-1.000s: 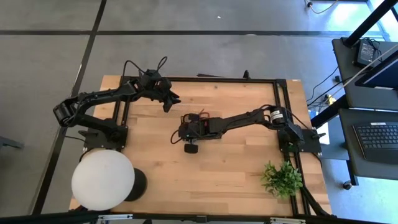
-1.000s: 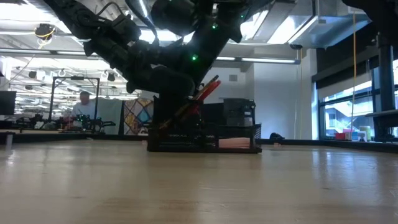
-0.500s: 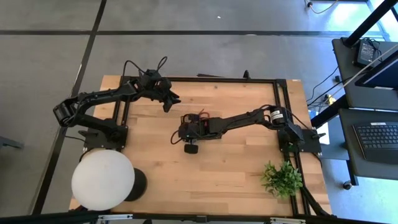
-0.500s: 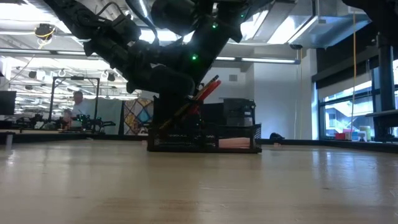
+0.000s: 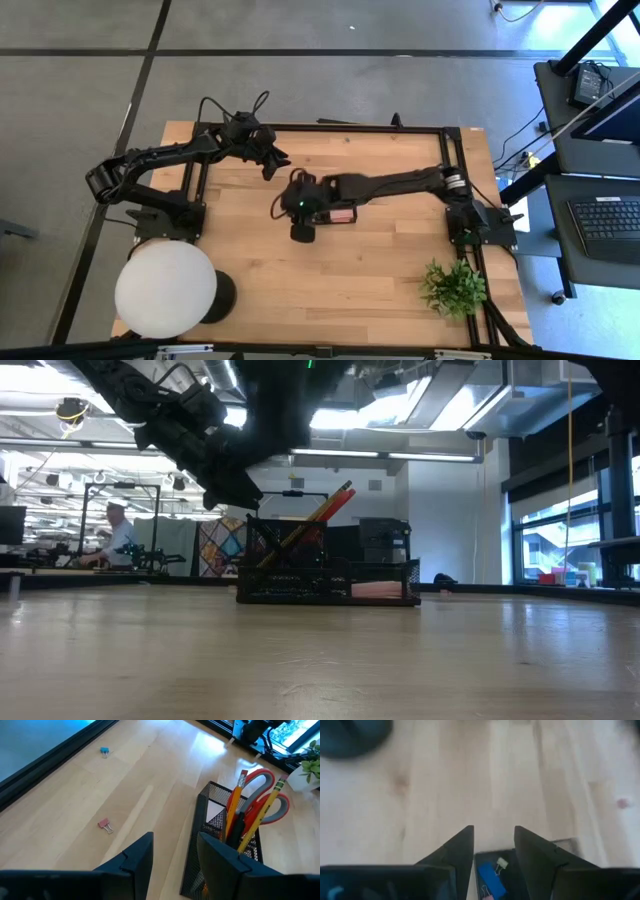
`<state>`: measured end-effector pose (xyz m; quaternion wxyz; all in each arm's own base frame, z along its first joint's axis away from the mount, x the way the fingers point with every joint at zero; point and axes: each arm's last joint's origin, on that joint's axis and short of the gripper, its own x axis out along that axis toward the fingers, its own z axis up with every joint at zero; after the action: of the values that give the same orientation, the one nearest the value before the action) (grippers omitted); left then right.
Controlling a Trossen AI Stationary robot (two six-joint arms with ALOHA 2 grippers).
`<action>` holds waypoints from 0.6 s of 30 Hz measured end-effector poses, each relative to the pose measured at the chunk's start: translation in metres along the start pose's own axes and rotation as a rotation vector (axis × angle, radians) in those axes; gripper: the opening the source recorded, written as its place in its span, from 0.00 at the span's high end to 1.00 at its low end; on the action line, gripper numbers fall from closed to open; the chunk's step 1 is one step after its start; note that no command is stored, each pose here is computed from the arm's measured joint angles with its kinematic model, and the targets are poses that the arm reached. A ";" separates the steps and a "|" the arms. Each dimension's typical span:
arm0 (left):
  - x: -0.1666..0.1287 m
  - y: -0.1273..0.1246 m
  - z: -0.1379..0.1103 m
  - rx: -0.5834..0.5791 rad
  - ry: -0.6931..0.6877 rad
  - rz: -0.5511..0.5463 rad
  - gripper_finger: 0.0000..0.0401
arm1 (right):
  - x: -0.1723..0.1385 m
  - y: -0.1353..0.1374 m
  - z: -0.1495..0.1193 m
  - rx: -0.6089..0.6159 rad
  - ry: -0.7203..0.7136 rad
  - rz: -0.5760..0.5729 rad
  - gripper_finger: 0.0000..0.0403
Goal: Pick and place office supplies into organizer
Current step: Put the pink binder clip into the desk organizer
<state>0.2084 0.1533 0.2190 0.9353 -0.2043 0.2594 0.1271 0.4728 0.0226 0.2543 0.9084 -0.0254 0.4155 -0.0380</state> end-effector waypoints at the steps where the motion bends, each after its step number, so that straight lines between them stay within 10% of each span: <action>1: 0.000 0.000 0.000 -0.001 0.000 0.000 0.63 | -0.012 -0.002 0.007 -0.001 -0.017 0.002 0.64; 9: 0.001 -0.003 0.000 -0.067 0.001 -0.013 0.63 | -0.119 -0.058 0.038 0.105 -0.112 -0.066 0.64; 18: 0.004 -0.012 0.008 -0.036 -0.084 -0.002 0.63 | -0.177 -0.112 -0.007 0.192 -0.112 -0.194 0.64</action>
<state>0.2199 0.1468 0.2272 0.9416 -0.2160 0.2173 0.1394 0.3462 -0.0732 0.3918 0.9204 0.0193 0.3544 -0.1639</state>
